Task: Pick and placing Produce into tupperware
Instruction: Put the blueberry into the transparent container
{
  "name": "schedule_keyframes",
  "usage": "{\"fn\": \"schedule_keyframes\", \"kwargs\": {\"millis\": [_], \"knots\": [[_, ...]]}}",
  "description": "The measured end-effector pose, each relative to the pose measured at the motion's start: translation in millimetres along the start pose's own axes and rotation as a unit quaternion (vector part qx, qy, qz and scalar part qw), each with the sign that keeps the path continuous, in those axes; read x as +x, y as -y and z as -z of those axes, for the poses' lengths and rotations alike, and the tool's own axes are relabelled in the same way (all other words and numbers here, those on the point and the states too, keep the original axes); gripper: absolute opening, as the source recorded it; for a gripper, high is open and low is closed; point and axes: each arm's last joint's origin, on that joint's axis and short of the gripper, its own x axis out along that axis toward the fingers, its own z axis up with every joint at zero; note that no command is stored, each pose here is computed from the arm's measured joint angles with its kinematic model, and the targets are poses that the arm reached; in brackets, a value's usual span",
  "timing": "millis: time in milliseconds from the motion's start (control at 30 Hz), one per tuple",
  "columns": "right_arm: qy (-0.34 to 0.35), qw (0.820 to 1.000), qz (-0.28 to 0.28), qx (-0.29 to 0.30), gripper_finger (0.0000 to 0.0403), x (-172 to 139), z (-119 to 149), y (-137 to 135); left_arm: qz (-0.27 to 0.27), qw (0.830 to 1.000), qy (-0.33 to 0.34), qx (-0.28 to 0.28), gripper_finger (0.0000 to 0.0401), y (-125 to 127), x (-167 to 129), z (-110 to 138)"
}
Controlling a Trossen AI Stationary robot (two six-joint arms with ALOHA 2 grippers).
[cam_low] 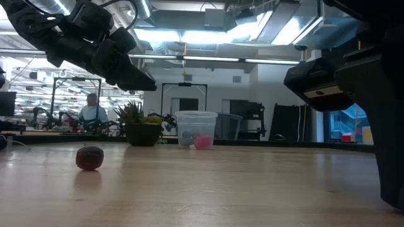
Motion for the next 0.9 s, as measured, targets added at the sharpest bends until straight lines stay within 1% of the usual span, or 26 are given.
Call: {"fn": "schedule_keyframes", "kwargs": {"millis": [200, 300, 467, 600, 700, 800, 833, 900], "knots": [[0.001, 1.0, 0.012, 0.013, 0.005, -0.1, 0.1, 0.6, 0.0, 1.0, 0.0, 0.0, 0.0173, 0.0, 0.0, 0.0], [0.001, 0.999, 0.04, 0.015, 0.005, -1.7, -0.1, 5.5, 0.0, 1.0, 0.0, 0.0, 0.0173, 0.0, 0.0, 0.0], [0.0, 0.994, 0.102, 0.029, 0.005, -18.5, -5.7, 31.2, 0.0, 1.0, 0.0, 0.0, 0.0173, 0.1, 0.0, -0.1], [0.014, 0.988, 0.156, -0.005, 0.005, -42.4, -15.1, 57.8, 0.0, 1.0, 0.0, 0.0, 0.0173, 0.0, 0.0, 0.0], [0.036, 0.975, 0.215, -0.041, 0.005, -63.3, -24.7, 83.0, 0.0, 1.0, 0.0, 0.0, 0.0173, 0.1, 0.0, 0.0], [0.062, 0.946, 0.311, -0.064, 0.0051, -79.7, -35.5, 114.8, 0.0, 1.0, 0.0, 0.001, 0.0173, 0.0, 0.0, 0.0], [0.071, 0.937, 0.336, -0.068, 0.0051, -84.1, -39.3, 126.7, 0.0, 1.0, 0.0, 0.001, 0.0173, 0.0, 0.0, 0.0], [0.089, 0.923, 0.368, -0.066, 0.0051, -91.0, -44.9, 152.4, 0.0, 1.0, 0.0, 0.001, 0.0173, 0.0, 0.0, -0.1]]}}
